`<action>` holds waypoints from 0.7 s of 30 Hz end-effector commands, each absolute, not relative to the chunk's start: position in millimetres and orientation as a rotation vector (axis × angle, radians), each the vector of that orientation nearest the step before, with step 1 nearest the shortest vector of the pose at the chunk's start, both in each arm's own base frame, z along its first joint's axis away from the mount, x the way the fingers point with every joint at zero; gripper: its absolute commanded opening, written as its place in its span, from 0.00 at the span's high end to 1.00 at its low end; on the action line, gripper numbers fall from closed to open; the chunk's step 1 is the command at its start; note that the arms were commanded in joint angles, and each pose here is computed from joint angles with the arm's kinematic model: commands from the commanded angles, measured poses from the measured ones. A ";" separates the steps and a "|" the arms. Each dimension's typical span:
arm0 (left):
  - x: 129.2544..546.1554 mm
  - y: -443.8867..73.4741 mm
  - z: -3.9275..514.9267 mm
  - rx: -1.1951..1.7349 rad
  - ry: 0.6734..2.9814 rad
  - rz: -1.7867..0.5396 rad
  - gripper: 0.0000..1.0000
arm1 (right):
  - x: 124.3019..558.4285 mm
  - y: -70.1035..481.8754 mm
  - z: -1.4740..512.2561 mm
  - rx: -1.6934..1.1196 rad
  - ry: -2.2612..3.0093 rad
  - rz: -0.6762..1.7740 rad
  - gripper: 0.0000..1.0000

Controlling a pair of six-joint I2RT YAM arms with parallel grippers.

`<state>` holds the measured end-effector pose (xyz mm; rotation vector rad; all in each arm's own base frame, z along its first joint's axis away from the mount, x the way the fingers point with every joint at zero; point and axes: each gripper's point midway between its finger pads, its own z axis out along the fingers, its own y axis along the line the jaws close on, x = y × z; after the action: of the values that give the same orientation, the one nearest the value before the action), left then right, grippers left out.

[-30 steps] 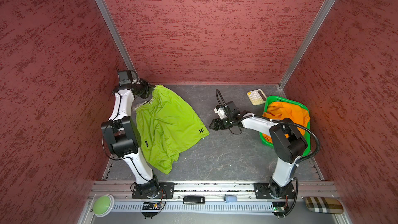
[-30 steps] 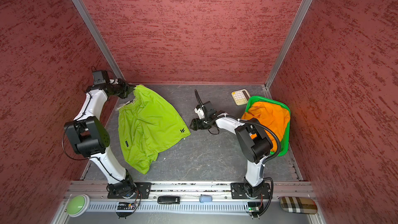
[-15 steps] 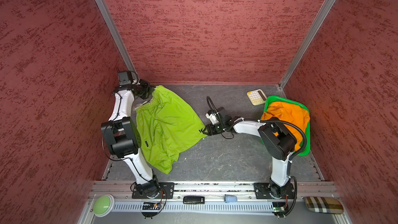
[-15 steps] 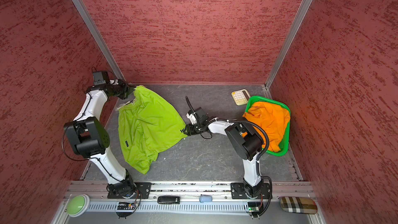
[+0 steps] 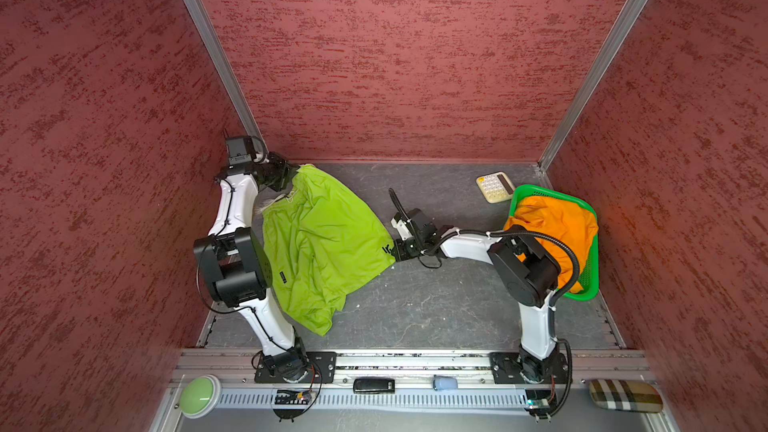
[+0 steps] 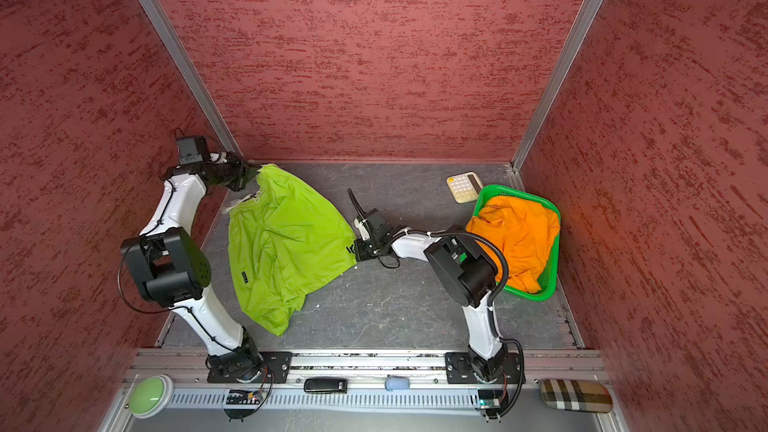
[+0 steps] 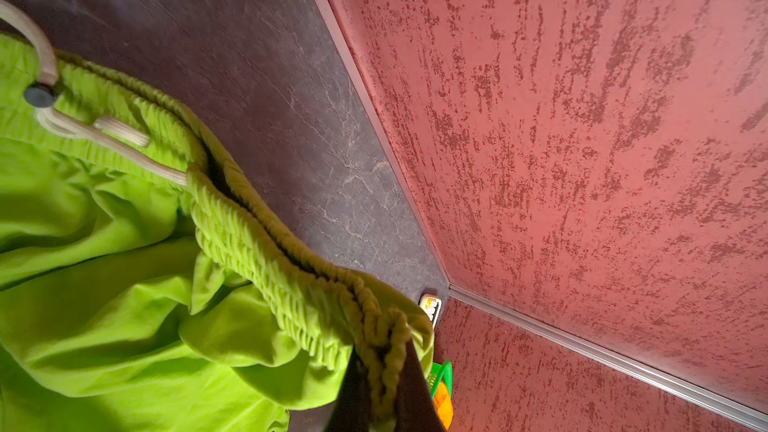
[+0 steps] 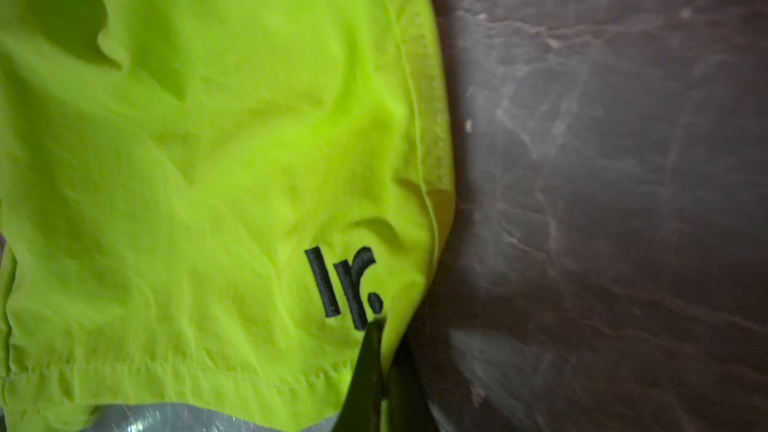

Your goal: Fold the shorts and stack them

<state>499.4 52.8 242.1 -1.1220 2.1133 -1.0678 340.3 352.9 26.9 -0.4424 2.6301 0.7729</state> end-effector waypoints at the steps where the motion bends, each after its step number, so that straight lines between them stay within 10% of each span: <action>1: 497.3 51.1 267.5 -1.043 2.072 -1.081 1.00 | 362.5 326.1 35.8 -0.370 2.657 0.612 1.00; 11: 524.5 34.2 400.4 -0.779 1.871 -1.141 1.00 | 492.7 195.0 314.1 -0.084 2.165 0.460 1.00; 21: 435.2 -25.9 608.6 -0.362 1.552 -1.177 1.00 | 422.4 108.4 587.4 -0.057 1.575 0.409 1.00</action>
<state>478.5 -6.1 561.3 -0.4620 1.6298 -1.1652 452.2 129.2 559.3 -0.0445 1.6184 0.4773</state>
